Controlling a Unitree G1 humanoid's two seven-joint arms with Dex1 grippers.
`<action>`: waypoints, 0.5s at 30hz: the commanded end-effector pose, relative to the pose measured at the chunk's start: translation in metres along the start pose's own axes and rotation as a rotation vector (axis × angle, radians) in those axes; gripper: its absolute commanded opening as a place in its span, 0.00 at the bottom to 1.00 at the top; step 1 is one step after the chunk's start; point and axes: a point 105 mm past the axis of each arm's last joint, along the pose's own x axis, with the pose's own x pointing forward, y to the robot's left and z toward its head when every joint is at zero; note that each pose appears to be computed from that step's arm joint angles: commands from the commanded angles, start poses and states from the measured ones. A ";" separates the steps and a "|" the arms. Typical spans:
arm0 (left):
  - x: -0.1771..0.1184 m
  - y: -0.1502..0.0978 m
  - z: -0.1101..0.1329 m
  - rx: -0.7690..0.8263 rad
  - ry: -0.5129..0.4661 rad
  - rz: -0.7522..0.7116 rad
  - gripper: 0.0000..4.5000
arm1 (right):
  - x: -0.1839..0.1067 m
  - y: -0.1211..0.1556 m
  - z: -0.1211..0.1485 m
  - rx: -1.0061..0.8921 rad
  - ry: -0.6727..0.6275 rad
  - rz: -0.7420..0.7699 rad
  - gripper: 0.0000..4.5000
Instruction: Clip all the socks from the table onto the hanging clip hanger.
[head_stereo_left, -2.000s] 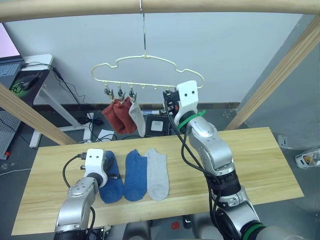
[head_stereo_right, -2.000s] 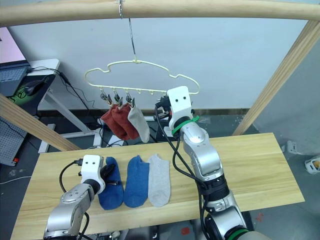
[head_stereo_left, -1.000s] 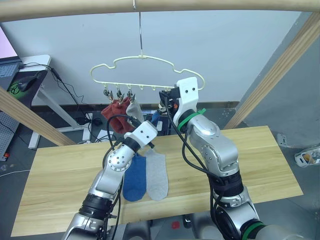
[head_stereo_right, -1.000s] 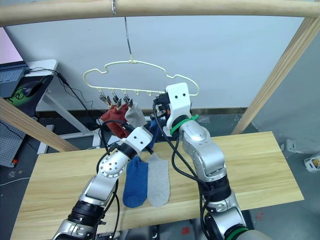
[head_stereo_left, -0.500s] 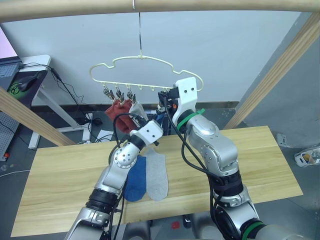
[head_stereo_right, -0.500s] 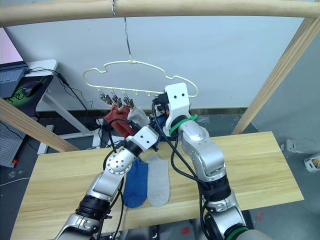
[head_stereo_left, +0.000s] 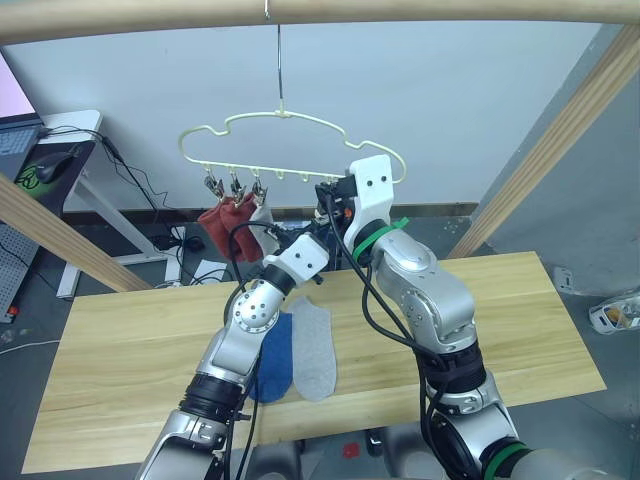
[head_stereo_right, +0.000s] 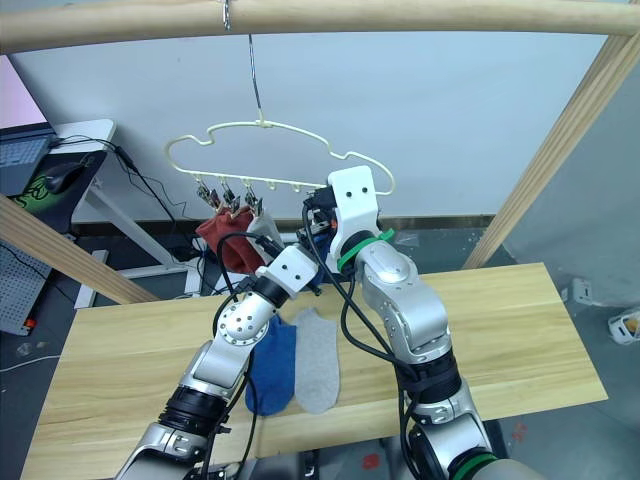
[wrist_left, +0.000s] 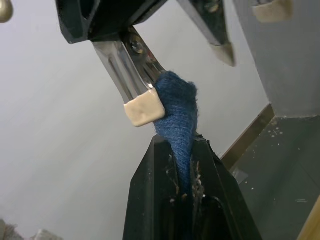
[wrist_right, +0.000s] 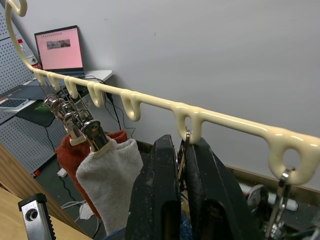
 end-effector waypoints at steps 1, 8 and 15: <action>0.001 0.016 0.010 -0.019 -0.032 0.066 0.00 | -0.003 0.013 0.025 -0.023 -0.102 0.036 0.00; 0.003 0.019 0.012 -0.033 -0.037 0.074 0.00 | -0.003 0.012 0.024 -0.030 -0.101 0.030 0.00; 0.007 0.015 0.018 -0.046 -0.059 0.067 0.00 | -0.004 0.013 0.025 0.000 -0.108 0.034 0.44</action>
